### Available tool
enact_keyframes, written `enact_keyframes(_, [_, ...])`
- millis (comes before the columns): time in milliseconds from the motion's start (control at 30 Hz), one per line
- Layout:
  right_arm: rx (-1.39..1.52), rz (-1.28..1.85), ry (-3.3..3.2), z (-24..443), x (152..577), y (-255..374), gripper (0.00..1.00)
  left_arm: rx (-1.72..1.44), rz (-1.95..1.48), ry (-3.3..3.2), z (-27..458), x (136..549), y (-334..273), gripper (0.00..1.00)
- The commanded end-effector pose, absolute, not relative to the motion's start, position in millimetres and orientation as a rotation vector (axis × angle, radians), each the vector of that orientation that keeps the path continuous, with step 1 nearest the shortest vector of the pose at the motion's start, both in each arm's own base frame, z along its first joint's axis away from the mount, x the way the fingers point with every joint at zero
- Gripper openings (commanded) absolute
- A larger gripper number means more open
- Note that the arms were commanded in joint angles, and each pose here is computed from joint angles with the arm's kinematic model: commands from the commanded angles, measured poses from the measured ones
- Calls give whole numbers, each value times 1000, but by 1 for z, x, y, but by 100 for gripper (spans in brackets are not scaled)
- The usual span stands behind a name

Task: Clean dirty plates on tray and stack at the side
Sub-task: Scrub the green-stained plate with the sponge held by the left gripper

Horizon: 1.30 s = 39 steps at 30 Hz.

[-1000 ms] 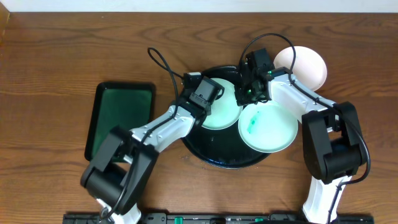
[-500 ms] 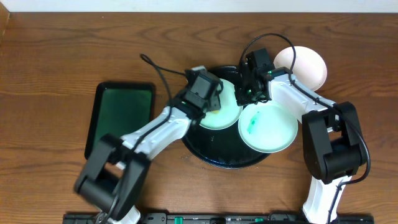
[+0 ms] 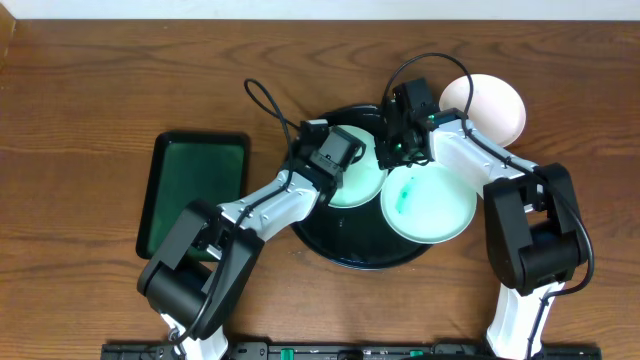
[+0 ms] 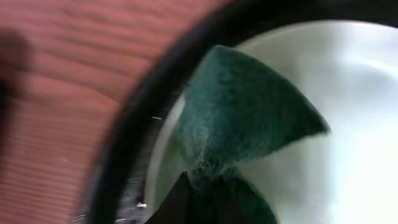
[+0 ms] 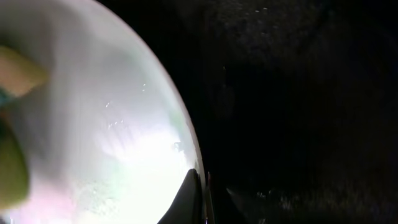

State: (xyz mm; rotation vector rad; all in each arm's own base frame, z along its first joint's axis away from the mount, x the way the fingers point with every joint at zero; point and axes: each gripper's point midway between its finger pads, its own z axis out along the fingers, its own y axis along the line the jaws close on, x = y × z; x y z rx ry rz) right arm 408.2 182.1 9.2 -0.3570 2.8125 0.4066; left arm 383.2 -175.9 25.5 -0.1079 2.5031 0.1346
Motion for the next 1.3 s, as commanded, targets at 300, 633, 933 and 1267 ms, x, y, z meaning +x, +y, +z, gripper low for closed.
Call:
enact_keyframes(300, [-360, 369, 2844, -2, 404, 178, 1, 14, -221, 2486, 43, 395, -215, 7])
enact_keyframes(633, [-360, 367, 2852, -2, 402, 177, 1, 41, -365, 2575, 30, 382, -229, 7])
enact_keyframes(933, [-360, 366, 2852, -2, 402, 177, 1, -30, 21, 2603, 4, 398, -146, 7])
enact_keyframes(1267, [-360, 366, 2853, -2, 402, 177, 1, -71, 66, 2525, 24, 423, -110, 7])
